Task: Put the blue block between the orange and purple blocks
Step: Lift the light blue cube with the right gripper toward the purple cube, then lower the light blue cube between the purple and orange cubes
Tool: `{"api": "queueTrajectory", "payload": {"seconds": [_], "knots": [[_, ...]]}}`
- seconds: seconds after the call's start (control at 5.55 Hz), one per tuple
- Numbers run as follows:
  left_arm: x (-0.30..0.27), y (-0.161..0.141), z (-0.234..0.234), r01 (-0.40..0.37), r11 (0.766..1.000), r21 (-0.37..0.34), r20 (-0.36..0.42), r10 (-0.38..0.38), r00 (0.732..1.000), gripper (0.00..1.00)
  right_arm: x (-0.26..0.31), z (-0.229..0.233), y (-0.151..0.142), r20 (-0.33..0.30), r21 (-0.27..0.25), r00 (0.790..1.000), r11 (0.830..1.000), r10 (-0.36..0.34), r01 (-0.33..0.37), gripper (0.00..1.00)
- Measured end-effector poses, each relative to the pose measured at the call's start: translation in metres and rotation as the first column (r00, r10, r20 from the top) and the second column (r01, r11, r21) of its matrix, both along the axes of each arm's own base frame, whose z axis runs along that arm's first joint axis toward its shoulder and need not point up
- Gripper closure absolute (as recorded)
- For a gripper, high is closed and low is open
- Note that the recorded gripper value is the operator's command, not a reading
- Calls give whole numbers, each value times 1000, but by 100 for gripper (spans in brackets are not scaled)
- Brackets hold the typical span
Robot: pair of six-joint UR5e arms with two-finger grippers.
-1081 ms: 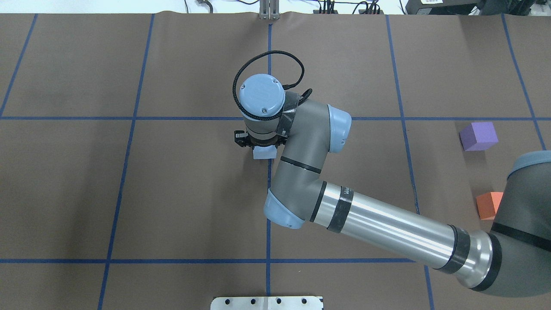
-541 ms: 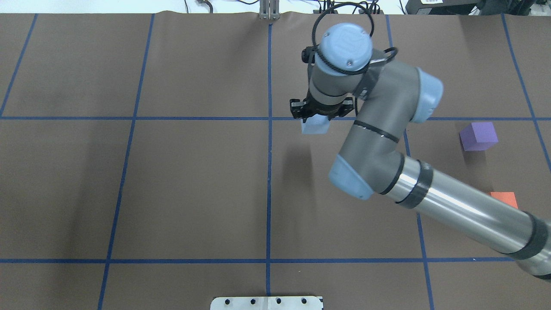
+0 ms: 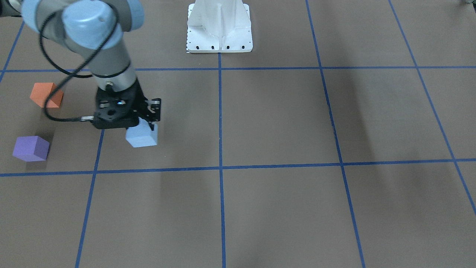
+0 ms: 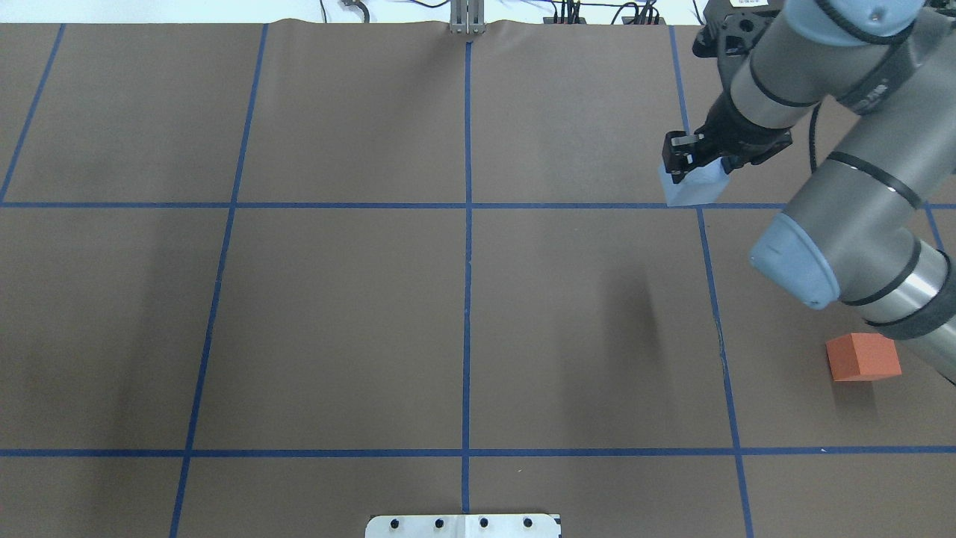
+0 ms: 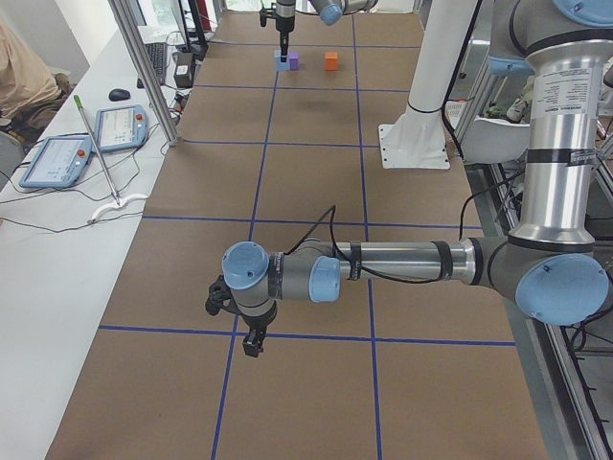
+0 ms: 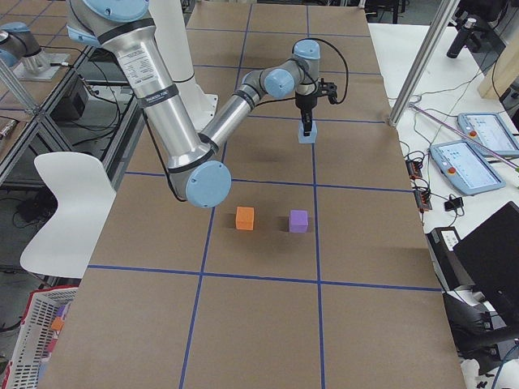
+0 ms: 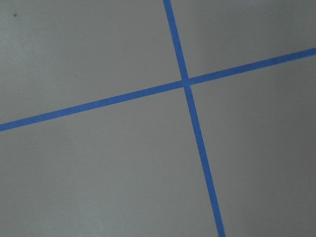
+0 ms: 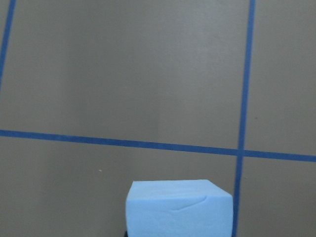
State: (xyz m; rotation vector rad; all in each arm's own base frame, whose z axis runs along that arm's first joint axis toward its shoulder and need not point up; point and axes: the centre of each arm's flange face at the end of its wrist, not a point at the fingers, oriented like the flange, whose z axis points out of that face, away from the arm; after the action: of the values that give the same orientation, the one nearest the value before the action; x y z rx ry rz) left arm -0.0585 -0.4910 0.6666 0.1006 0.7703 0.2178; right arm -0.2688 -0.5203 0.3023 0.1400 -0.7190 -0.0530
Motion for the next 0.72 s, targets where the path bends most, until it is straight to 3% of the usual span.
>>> {"api": "queueTrajectory", "payload": {"seconds": [0.36, 0.54, 0.72], "knots": [[0, -2, -8, 2, 1000, 17, 2, -2, 1000, 0, 74, 112, 19, -58, 6, 997, 999, -42, 43, 65], [1, -3, -13, 1, 1000, 26, 1, -1, 1000, 0, 98, 174, 48, -55, 20, 998, 999, -40, 41, 64], [1, -4, -16, 0, 999, 32, 0, 0, 1000, 0, 111, 205, 69, -36, 14, 999, 1000, -6, 6, 54]]}}
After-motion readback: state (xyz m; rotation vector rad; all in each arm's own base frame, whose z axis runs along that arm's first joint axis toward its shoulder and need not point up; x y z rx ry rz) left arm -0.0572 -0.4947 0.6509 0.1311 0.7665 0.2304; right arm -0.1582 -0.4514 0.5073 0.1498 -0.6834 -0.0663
